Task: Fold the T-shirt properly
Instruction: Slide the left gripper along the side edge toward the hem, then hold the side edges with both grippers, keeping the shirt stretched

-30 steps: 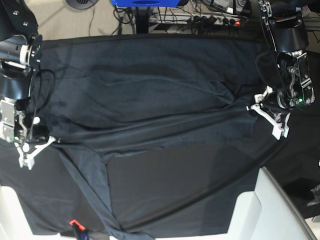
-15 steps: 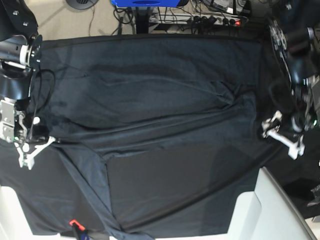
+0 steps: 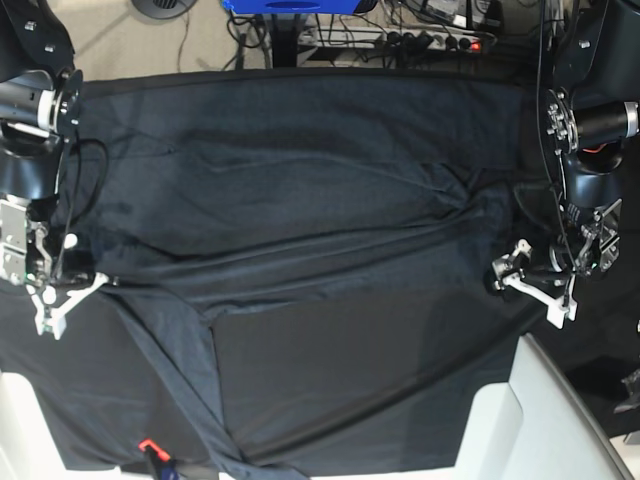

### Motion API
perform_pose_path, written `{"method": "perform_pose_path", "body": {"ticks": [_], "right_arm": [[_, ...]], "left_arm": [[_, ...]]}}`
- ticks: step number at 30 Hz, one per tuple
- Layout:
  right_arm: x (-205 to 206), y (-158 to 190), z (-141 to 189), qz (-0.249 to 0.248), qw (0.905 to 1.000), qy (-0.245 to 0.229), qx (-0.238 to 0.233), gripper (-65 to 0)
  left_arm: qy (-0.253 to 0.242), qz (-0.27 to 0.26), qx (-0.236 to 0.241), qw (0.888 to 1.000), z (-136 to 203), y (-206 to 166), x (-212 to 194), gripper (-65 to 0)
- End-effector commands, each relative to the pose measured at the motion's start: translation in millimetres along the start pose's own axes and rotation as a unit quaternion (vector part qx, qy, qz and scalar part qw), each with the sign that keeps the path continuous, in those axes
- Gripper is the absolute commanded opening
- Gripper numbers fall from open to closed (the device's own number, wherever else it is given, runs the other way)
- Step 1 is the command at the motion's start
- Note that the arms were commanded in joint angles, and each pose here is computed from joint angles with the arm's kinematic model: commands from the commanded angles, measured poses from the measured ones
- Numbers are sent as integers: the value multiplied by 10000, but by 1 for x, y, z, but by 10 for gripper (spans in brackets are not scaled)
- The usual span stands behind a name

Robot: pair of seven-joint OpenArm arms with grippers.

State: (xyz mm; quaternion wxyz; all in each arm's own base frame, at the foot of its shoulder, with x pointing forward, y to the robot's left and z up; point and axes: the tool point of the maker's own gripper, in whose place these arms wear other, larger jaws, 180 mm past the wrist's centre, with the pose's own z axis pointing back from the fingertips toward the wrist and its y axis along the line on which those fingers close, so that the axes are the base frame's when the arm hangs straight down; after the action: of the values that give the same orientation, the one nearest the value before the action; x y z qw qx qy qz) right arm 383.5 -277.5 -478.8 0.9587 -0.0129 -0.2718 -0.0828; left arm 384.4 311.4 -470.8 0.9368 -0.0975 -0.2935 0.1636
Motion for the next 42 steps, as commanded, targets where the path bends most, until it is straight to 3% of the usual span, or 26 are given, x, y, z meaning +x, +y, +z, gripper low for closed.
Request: {"method": "perform_pose_path", "body": {"ticks": [1, 8, 13, 20, 25, 34, 38, 42], "right_arm": [[28, -8, 7, -21, 9994, -325, -69, -636], [28, -8, 7, -13, 9995, -324, -68, -636], [28, -8, 7, -13, 9995, -324, -68, -636], [28, -8, 7, -9, 9995, -324, -62, -636], [28, -8, 7, -9, 9995, -324, -62, -636], [31, -6, 8, -3, 9993, -366, -50, -636], [59, -5, 22, 92, 9968, -789, -85, -636], [68, -6, 26, 122, 9958, -901, -107, -636]], "left_arm": [[52, -38, -21, 10000, 0, -4, 3, -173], [46, -32, -128, 9999, -5, -17, 1, -184], [-271, -8, -130, 9995, -6, -18, 12, -351], [-393, 205, 81, 9990, -10, -6, 6, -487], [-400, 208, 60, 9990, -11, -8, 5, -650], [-503, 146, -96, 9986, -7, -25, 38, -650], [-708, -128, -195, 9972, 8, -38, 71, -650], [-783, -325, -252, 9961, 17, -48, 88, -650]]}}
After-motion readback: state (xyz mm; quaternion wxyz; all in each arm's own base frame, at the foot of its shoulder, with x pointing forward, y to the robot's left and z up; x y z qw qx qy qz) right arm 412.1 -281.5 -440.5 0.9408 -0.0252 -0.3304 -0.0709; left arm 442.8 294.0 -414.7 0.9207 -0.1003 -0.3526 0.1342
